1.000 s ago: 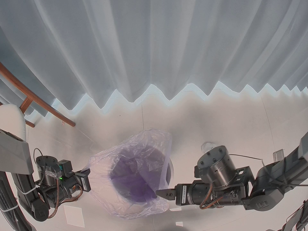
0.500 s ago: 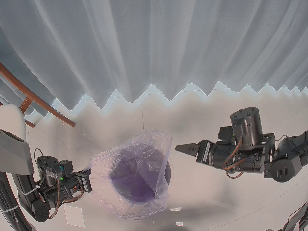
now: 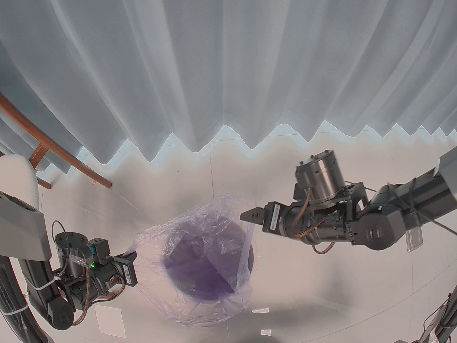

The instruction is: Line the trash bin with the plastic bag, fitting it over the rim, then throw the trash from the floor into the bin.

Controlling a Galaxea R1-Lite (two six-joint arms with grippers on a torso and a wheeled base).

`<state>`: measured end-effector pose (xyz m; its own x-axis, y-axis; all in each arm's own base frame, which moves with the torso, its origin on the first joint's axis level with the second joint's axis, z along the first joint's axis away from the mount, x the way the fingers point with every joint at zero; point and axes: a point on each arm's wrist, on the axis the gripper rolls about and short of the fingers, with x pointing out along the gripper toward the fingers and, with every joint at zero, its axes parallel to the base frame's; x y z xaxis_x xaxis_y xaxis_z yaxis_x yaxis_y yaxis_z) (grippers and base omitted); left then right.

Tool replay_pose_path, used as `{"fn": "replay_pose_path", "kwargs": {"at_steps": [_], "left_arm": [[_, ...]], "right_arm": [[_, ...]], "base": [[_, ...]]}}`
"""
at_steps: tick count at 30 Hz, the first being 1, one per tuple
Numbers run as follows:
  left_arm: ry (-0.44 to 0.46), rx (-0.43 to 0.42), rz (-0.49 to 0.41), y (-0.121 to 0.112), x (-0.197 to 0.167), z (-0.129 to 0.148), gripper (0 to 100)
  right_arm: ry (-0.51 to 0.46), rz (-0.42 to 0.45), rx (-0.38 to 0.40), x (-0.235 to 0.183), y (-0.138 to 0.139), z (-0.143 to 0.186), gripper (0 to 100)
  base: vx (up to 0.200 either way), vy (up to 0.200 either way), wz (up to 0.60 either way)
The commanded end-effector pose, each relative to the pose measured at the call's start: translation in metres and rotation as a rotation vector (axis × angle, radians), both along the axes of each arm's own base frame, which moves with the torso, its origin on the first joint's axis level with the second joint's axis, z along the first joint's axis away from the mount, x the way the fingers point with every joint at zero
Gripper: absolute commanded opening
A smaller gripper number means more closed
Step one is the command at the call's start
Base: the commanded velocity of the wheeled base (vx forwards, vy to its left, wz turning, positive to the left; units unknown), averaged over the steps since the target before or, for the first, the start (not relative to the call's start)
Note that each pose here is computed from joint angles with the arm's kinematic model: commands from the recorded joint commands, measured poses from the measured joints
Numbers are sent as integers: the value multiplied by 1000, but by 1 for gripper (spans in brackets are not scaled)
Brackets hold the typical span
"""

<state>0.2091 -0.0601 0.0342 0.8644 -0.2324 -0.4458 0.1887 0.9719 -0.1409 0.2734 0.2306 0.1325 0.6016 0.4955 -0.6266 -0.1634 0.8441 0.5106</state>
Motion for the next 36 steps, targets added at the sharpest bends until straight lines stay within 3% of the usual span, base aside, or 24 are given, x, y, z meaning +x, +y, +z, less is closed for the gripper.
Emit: {"fn": "replay_pose_path", "kwargs": {"at_steps": [1,6,7,17,25,30,36], "left_arm": [[19,6,-10,-1,-5,-2,0],[19,10,6,0,-4,-2,0],[18,10,10,1,-4,-2,0],[5,3,12,0,0,-1,0],[-65,-71,67,1,30,3,0],[-72,-127,57,-2,36,6,0],[-81,-153,70,-4,46,8,0]], "right_arm": [[40,25,-96,7,22,-37,100],[56,33,-142,14,32,-58,100],[53,26,-136,16,31,-57,0],[54,-32,-91,19,16,-46,0],[-26,-100,81,41,-9,-28,0],[13,-95,222,41,-24,-15,0],[4,-68,262,35,-29,-29,0]], "base": [[0,0,0],[0,0,0],[0,0,0],[0,0,0],[0,0,0],[0,0,0],[0,0,0]]}}
